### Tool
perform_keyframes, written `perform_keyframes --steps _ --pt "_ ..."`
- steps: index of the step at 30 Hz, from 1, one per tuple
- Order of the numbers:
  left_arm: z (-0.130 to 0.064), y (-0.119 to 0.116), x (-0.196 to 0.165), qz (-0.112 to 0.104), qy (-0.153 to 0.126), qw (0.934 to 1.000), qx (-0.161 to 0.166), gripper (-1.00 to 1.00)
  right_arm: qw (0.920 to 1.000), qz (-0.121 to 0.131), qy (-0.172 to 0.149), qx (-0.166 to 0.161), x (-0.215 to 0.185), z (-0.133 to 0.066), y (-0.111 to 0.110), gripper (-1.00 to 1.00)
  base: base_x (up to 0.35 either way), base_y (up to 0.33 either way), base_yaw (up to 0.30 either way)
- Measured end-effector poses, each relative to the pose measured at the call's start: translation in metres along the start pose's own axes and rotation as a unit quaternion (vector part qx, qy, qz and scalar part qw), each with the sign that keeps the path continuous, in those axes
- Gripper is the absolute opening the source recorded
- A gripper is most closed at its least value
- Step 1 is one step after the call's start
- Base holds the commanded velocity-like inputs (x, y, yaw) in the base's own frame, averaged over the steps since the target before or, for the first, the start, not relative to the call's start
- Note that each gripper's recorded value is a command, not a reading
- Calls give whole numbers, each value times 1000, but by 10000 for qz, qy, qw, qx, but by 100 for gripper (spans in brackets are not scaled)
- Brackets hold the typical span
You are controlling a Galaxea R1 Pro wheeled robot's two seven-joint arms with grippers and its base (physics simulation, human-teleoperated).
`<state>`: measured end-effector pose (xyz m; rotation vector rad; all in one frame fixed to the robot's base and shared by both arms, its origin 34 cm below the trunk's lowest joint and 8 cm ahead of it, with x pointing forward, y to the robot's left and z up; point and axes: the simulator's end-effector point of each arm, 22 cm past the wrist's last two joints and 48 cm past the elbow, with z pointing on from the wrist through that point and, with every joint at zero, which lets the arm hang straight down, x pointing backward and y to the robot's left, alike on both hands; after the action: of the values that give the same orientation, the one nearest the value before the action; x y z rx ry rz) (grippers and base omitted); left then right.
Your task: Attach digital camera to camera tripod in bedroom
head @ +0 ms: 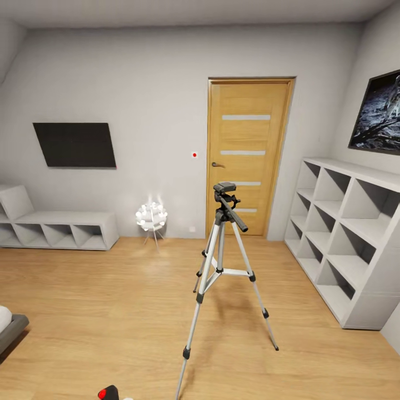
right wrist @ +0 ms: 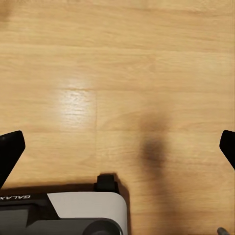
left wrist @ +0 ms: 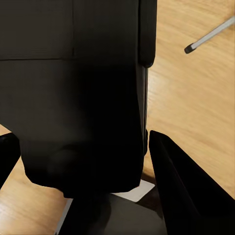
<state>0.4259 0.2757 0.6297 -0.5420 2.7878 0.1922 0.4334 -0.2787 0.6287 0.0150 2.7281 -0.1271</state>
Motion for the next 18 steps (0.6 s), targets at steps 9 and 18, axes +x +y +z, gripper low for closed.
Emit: perform_keyframes --steps 9,18 --pt "0 -1 2 7 30 10000 -2 -100 10000 -6 89 -39 8 0 1 100 50 49 0" --pt "-1 -6 4 28 47 10000 33 -100 9999 -1 124 -33 12 0 0 100 139 291 0"
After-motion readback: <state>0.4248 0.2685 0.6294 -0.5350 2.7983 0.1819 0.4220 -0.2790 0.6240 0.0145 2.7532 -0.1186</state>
